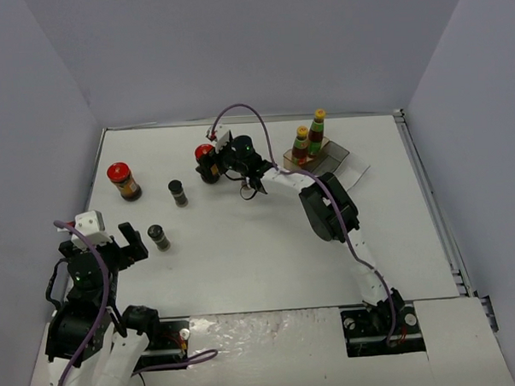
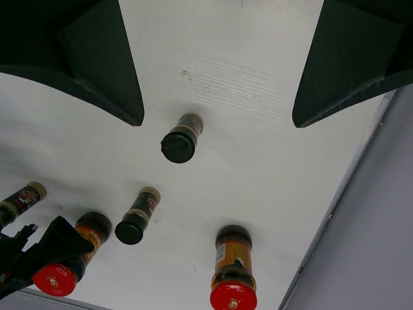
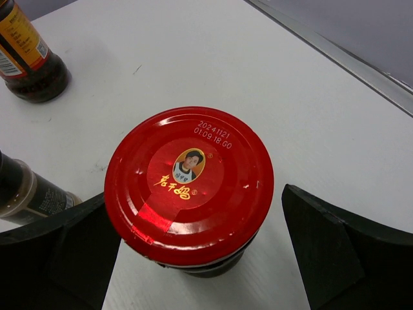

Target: Organize the condiment bottles

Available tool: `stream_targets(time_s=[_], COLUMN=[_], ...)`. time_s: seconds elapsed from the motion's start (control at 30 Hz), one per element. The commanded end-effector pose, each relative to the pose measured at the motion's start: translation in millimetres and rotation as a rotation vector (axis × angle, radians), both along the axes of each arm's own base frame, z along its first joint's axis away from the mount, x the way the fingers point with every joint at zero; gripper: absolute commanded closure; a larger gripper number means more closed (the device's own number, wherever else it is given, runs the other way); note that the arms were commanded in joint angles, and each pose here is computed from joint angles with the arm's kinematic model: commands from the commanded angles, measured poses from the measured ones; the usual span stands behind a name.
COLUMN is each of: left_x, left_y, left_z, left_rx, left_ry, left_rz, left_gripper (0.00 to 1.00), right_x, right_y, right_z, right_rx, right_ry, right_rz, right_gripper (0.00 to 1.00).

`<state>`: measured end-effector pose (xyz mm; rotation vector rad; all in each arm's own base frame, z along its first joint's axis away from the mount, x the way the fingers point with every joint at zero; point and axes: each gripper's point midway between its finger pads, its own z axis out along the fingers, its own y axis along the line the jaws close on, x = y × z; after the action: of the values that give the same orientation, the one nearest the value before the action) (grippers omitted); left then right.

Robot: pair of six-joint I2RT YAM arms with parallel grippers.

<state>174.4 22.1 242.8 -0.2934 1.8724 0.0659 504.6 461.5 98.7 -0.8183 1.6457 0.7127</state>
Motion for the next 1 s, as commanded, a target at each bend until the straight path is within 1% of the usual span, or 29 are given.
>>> stream_targets(time_s=[0.0,0.1,0.2,0.27,0.37,0.47,0.6,0.67,0.77,0.83,0.97], left_x=[10,10,11,11,10,10,10,10,9,8,6], left_y=[-3,-3,-3,-3,-3,-3,-4,-4,-3,-3,-2], left_z=[13,13,13,13,14,14,14,15,16,17,18], left_rx=[-0.019,-0.019,-0.018,-0.018,-0.019,-0.02,-0.02,-0.021,-0.022,-0.023,-0.025], left_ry=[-0.039,-0.035,-0.035,-0.038,-0.042,-0.041,-0.042,-0.045,-0.052,-0.058,-0.072], left_rz=[0.002,0.0,-0.002,0.0,-0.003,-0.004,-0.005,-0.006,-0.003,-0.003,0.0], left_gripper=[0.03,0.03,0.03,0.03,0.03,0.03,0.03,0.03,0.03,0.03,0.03], right_x=[12,13,13,12,9,5,-3,-12,-26,-38,-62], right_y=[18,18,18,17,15,13,9,7,3,-4,-23], right_z=[67,70,77,82,96,108,137,158,182,210,250], right_rx=[0.155,0.164,0.167,0.17,0.184,0.196,0.221,0.24,0.256,0.275,0.293], right_ry=[-0.135,-0.142,-0.155,-0.165,-0.184,-0.2,-0.23,-0.251,-0.277,-0.308,-0.353], right_rz=[0.001,-0.001,-0.001,0.0,0.002,0.009,0.026,0.046,0.068,0.084,0.088], right_gripper=[0.01,0.05,0.15,0.25,0.44,0.65,0.88,0.96,1.0,1.0,1.0])
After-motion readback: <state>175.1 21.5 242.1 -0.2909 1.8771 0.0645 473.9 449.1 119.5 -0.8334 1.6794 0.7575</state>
